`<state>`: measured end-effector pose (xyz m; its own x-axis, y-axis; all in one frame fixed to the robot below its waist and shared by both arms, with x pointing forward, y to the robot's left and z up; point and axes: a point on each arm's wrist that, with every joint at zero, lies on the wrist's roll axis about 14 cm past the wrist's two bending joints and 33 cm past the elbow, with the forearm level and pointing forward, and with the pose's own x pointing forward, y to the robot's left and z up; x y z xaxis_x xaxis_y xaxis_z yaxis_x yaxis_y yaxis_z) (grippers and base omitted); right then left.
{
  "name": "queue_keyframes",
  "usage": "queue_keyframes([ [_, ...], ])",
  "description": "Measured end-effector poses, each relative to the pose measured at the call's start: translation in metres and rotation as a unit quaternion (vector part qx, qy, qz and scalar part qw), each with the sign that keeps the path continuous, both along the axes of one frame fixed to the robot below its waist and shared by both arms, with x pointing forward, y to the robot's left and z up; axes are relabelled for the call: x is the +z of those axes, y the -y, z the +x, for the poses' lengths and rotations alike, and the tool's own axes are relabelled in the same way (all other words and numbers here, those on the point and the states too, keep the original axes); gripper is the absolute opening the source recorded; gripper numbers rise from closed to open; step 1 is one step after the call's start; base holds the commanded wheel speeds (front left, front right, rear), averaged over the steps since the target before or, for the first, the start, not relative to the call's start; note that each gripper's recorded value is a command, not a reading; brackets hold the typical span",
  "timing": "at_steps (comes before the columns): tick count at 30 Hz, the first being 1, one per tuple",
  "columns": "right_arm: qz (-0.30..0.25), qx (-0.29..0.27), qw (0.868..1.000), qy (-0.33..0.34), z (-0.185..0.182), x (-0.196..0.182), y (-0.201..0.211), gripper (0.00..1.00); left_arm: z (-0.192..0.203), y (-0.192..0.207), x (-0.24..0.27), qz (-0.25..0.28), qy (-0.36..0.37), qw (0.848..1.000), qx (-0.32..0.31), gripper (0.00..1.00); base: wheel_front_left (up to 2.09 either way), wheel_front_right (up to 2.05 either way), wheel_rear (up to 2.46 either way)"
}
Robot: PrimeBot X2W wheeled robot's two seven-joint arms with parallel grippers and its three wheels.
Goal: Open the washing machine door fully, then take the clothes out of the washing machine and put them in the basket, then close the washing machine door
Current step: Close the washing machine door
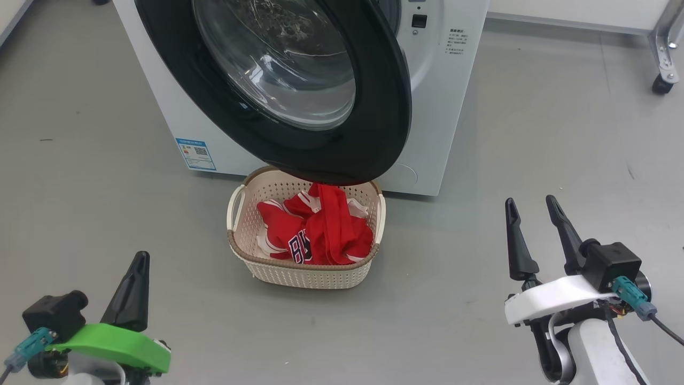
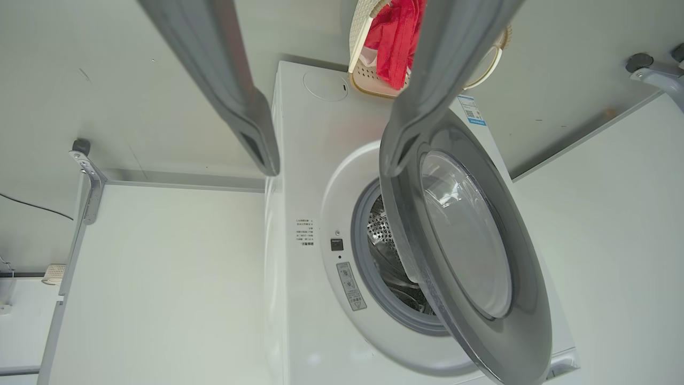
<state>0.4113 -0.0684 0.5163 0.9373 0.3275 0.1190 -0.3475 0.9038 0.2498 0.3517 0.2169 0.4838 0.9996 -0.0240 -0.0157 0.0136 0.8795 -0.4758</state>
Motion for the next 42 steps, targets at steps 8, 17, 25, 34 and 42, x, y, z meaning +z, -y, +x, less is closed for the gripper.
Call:
queue_keyframes([
  [8, -0.003, -0.001, 1.000, -0.005, -0.005, -0.004, 0.001, 1.00, -0.010, 0.007, -0.011, 0.050, -0.019, 0.999, -0.006, 0.45, 0.00, 0.00, 0.00],
  [17, -0.002, -0.002, 1.000, -0.005, -0.005, -0.004, 0.002, 1.00, -0.007, 0.011, 0.001, 0.062, 0.000, 0.998, 0.005, 1.00, 0.00, 0.00, 0.00],
  [25, -0.001, -0.004, 1.000, -0.006, -0.004, -0.004, 0.003, 1.00, -0.004, 0.011, 0.016, 0.061, 0.024, 0.998, 0.020, 1.00, 0.00, 0.00, 0.00],
  [34, 0.000, -0.004, 1.000, -0.007, -0.004, -0.005, 0.003, 1.00, -0.008, 0.013, 0.016, 0.062, 0.026, 0.997, 0.027, 1.00, 0.00, 0.00, 0.00],
  [42, 0.000, -0.004, 1.000, -0.007, -0.004, -0.005, 0.003, 1.00, -0.008, 0.012, 0.019, 0.064, 0.032, 0.997, 0.033, 1.00, 0.00, 0.00, 0.00],
])
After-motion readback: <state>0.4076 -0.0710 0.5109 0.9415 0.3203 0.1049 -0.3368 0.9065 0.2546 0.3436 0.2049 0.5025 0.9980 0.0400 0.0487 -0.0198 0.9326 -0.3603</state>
